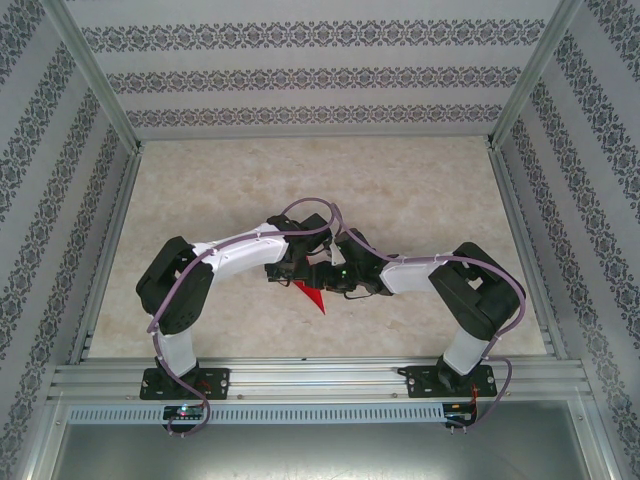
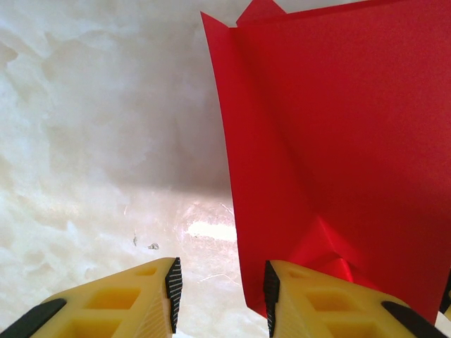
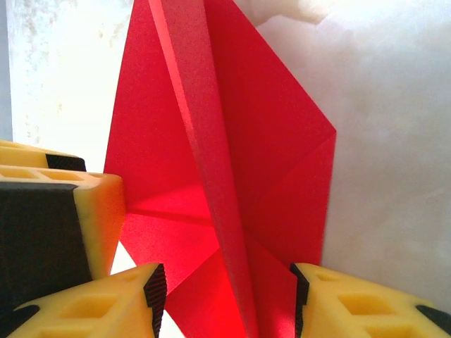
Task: Fold a paper plane with a square sheet of paper (pick it up from the middle)
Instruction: Move a paper plane to the center of the table.
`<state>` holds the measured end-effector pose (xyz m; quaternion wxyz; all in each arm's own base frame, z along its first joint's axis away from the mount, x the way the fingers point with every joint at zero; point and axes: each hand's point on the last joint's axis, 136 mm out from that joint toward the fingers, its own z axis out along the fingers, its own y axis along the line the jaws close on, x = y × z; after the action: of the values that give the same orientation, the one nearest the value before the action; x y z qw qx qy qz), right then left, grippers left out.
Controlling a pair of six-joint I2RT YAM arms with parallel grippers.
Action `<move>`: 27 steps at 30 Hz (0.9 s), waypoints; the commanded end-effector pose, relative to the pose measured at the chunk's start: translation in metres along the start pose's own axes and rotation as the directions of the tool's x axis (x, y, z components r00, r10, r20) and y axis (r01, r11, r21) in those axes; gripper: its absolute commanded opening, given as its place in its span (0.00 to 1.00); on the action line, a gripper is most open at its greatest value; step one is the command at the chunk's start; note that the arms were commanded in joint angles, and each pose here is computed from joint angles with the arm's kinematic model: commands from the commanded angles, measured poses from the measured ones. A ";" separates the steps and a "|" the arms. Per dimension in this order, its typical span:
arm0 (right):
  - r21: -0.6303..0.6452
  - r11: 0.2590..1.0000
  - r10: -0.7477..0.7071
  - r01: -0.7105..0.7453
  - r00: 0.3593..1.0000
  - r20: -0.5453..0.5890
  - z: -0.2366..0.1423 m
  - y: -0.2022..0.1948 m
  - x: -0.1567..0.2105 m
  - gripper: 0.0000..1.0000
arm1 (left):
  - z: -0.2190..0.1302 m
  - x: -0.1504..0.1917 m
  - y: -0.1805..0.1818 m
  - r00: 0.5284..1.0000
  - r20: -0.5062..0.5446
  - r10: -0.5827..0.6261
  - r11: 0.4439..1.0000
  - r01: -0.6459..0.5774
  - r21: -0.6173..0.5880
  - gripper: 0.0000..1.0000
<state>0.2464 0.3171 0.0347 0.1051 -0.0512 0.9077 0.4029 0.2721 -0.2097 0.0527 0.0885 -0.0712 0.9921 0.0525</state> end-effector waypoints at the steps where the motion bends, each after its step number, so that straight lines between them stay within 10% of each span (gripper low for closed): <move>1: -0.004 0.999 -0.052 0.052 0.998 -0.028 0.003 0.004 0.009 0.50 | -0.008 -0.006 0.001 0.999 0.027 -0.030 0.999 0.030 0.024 0.39; 27: -0.056 0.992 -0.112 0.110 0.993 -0.046 -0.002 0.010 0.015 0.51 | -0.008 -0.006 0.001 0.999 0.031 -0.035 0.999 0.033 0.037 0.40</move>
<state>0.2394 0.3182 0.0375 0.1101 -0.0834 0.9002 0.4129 0.2702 -0.2080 0.0546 0.0898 -0.0714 0.9921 0.0509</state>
